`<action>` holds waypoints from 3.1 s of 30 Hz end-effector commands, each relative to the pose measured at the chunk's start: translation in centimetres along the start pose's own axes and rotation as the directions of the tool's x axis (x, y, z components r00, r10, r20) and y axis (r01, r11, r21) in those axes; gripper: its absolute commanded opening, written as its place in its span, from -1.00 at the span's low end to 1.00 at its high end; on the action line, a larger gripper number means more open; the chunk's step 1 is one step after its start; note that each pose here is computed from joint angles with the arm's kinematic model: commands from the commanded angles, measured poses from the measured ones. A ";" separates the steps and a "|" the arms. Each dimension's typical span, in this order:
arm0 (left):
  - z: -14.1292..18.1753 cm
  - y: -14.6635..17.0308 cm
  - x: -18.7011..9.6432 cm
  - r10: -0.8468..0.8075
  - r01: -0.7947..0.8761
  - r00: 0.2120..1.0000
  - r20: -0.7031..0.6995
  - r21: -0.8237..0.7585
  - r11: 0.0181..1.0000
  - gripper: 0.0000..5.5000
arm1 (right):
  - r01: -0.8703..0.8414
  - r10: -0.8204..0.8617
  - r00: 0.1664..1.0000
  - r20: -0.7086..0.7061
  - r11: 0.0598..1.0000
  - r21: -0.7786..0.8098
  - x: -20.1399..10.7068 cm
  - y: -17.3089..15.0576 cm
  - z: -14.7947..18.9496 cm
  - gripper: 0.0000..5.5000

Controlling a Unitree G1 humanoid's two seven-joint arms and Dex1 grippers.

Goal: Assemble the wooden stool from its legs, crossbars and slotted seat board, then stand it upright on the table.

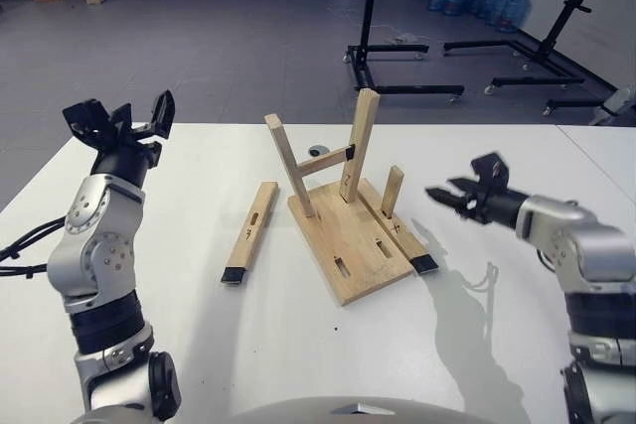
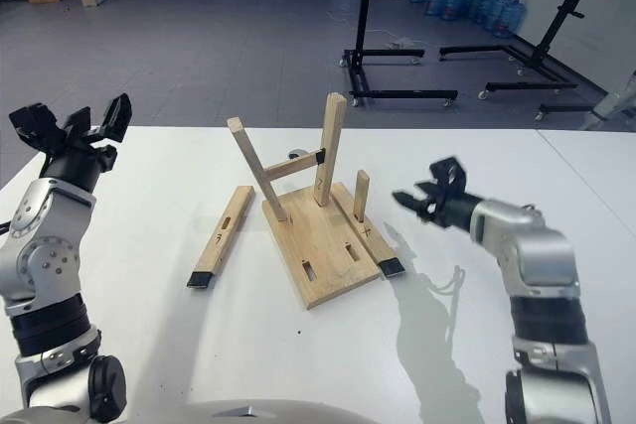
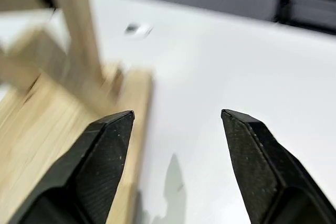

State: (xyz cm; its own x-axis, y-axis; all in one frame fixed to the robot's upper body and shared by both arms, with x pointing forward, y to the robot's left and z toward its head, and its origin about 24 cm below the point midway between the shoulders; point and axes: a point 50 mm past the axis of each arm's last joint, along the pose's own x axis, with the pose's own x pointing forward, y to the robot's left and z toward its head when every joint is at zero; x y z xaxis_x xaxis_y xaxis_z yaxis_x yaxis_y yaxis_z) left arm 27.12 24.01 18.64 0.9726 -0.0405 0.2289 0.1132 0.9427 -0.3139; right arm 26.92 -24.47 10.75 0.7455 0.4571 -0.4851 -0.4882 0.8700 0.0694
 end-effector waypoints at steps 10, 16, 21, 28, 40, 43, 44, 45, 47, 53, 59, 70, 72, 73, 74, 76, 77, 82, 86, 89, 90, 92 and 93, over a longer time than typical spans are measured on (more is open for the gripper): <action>-2.9 -2.8 -1.6 -0.084 0.080 0.984 -0.155 -0.032 0.996 0.52 | -0.003 0.002 0.999 -0.053 1.000 -0.014 2.9 2.5 -1.3 0.69; -3.0 -3.1 -1.4 -0.079 0.075 0.985 -0.155 -0.031 0.997 0.52 | 0.037 -0.037 0.996 -0.082 0.999 -0.007 3.6 1.8 -2.2 0.95; -3.1 -3.3 -1.4 -0.079 0.075 0.984 -0.157 -0.027 0.997 0.52 | 0.034 -0.037 0.993 -0.109 0.999 -0.027 3.7 1.7 -2.6 0.95; -3.3 -3.5 -1.3 -0.083 0.080 0.984 -0.158 -0.024 0.997 0.52 | 0.018 -0.037 0.987 -0.156 0.993 -0.118 3.7 1.7 -3.2 0.95; -3.9 -4.1 -1.2 -0.103 0.101 0.980 -0.168 -0.020 0.995 0.52 | 0.023 -0.077 0.969 -0.233 0.974 -0.225 3.1 0.1 -4.3 0.95; -3.9 -4.3 -0.9 -0.111 0.109 0.980 -0.165 -0.020 0.994 0.52 | -0.009 -0.031 0.977 -0.209 0.982 -0.187 3.8 0.9 -4.1 0.88; -3.9 -4.3 -0.9 -0.113 0.111 0.980 -0.164 -0.020 0.994 0.52 | -0.013 -0.025 0.977 -0.211 0.984 -0.180 3.9 1.1 -4.2 0.83; -3.9 -4.3 -0.8 -0.114 0.112 0.980 -0.164 -0.020 0.993 0.52 | -0.020 -0.017 0.977 -0.214 0.986 -0.166 3.9 1.3 -4.4 0.77; -3.8 -4.2 -0.8 -0.114 0.113 0.980 -0.162 -0.020 0.993 0.52 | -0.027 -0.007 0.974 -0.228 0.989 -0.145 3.9 1.4 -4.8 0.63; -3.7 -4.0 -0.9 -0.106 0.104 0.982 -0.157 -0.016 0.994 0.52 | -0.018 -0.004 0.950 -0.311 0.997 -0.069 3.5 0.8 -6.7 0.23; -3.7 -3.9 -0.8 -0.103 0.103 0.982 -0.157 -0.009 0.995 0.52 | -0.020 0.004 0.954 -0.301 0.999 -0.048 3.6 0.5 -6.7 -0.17; 0.7 -3.9 -3.2 -0.518 0.480 0.851 -0.091 -0.266 0.836 0.52 | -0.048 -0.019 0.937 0.348 0.982 0.181 -3.2 -6.0 1.4 -0.26; 2.4 -4.4 -3.2 -0.594 0.556 0.804 -0.012 -0.339 0.759 0.52 | -0.162 0.080 0.887 0.455 0.976 0.145 -4.9 -5.5 3.8 -0.26; 3.0 -4.8 -3.1 -0.627 0.586 0.779 0.018 -0.376 0.718 0.52 | -0.239 0.156 0.856 0.494 0.965 0.110 -5.6 -4.7 4.9 -0.26; 3.3 -5.5 -3.1 -0.669 0.623 0.742 0.044 -0.414 0.664 0.52 | -0.344 0.264 0.807 0.529 0.937 0.058 -6.3 -3.5 6.1 -0.26; 2.8 -7.2 -3.0 -0.749 0.673 0.658 0.074 -0.505 0.541 0.52 | -0.579 0.516 0.657 0.550 0.812 -0.070 -7.2 0.1 7.9 -0.26; 2.5 -7.9 -2.9 -0.773 0.680 0.627 0.092 -0.549 0.486 0.52 | -0.663 0.606 0.586 0.538 0.740 -0.112 -7.4 1.7 8.3 -0.26; 1.0 -10.0 -2.2 -0.834 0.640 0.538 0.125 -0.704 0.308 0.52 | -0.848 0.773 0.392 0.498 0.514 -0.131 -6.6 6.4 8.3 -0.26; 0.9 -11.0 -2.6 -0.850 0.609 0.499 0.172 -0.767 0.202 0.52 | -0.872 0.796 0.392 0.461 0.481 -0.088 -5.0 8.0 7.6 -0.26; 0.9 -11.9 -2.8 -0.866 0.599 0.464 0.189 -0.786 0.150 0.52 | -0.877 0.794 0.394 0.463 0.475 -0.069 -4.1 8.8 7.0 -0.26; 1.0 -12.0 -2.7 -0.865 0.599 0.462 0.196 -0.788 0.141 0.52 | -0.877 0.792 0.395 0.465 0.475 -0.064 -3.9 8.9 6.9 -0.26; 1.3 -12.3 -2.5 -0.866 0.611 0.450 0.218 -0.783 0.120 0.52 | -0.880 0.791 0.394 0.468 0.472 -0.058 -3.6 9.1 6.8 -0.26; 1.4 -12.4 -2.4 -0.866 0.611 0.450 0.219 -0.782 0.120 0.52 | -0.881 0.791 0.394 0.468 0.470 -0.054 -3.5 9.2 6.7 -0.26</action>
State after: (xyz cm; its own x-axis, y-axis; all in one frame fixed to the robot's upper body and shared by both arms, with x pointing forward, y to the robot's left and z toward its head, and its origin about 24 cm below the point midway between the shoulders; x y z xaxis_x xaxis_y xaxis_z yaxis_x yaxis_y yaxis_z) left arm 22.99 13.14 22.70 0.3126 -0.7641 0.5643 0.7600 -0.1551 -0.6311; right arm 22.87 -17.04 19.00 0.1170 0.9542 0.2754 -0.9069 -0.0104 0.4212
